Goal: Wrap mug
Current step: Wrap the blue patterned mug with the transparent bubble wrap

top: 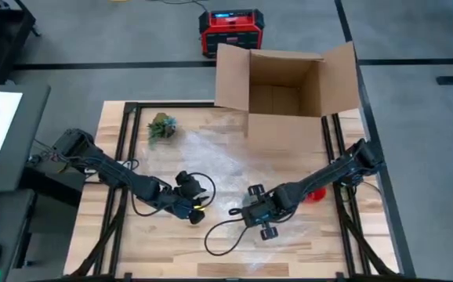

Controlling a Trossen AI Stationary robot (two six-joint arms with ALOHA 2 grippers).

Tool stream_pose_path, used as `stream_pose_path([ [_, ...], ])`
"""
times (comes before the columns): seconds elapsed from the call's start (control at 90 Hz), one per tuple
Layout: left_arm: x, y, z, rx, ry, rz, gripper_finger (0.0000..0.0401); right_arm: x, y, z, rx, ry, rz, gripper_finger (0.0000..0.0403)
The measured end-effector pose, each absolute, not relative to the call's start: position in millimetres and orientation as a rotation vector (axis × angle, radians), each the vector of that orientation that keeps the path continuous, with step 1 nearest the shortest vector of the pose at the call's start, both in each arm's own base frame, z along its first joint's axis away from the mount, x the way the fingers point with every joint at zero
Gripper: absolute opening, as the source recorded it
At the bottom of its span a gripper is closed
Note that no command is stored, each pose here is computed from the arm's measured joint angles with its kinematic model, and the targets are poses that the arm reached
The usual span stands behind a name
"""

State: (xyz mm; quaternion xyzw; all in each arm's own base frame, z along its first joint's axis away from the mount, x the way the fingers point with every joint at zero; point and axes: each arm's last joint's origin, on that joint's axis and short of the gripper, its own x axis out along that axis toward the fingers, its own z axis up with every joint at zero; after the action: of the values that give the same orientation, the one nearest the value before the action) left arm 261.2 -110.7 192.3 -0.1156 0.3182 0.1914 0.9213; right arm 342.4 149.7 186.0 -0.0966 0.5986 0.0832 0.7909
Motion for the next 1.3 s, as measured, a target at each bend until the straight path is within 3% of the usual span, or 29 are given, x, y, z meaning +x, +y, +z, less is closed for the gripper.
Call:
stream_pose_path([
  [0.467, 263, -107, 192, -0.236, 0.657, 0.397, 0.0109, 346, 163, 216, -0.211, 1.265, 0.204, 0.0010],
  [0.622, 263, -113, 194, -0.221, 0.689, 0.290, 0.0109, 340, 159, 214, -0.206, 1.342, 0.169, 0.0010],
  [0.911, 264, -144, 209, -0.148, 0.554, 0.030, 0.0109, 340, 153, 214, -0.140, 1.365, 0.100, 0.0010],
  [1.056, 260, -148, 207, -0.146, 0.560, 0.079, 0.0109, 345, 156, 206, -0.026, 1.359, 0.001, 0.0010],
  [1.3, 251, -143, 197, -0.170, 0.638, 0.207, 0.0109, 351, 166, 176, -0.033, 1.420, -0.031, 0.0010],
])
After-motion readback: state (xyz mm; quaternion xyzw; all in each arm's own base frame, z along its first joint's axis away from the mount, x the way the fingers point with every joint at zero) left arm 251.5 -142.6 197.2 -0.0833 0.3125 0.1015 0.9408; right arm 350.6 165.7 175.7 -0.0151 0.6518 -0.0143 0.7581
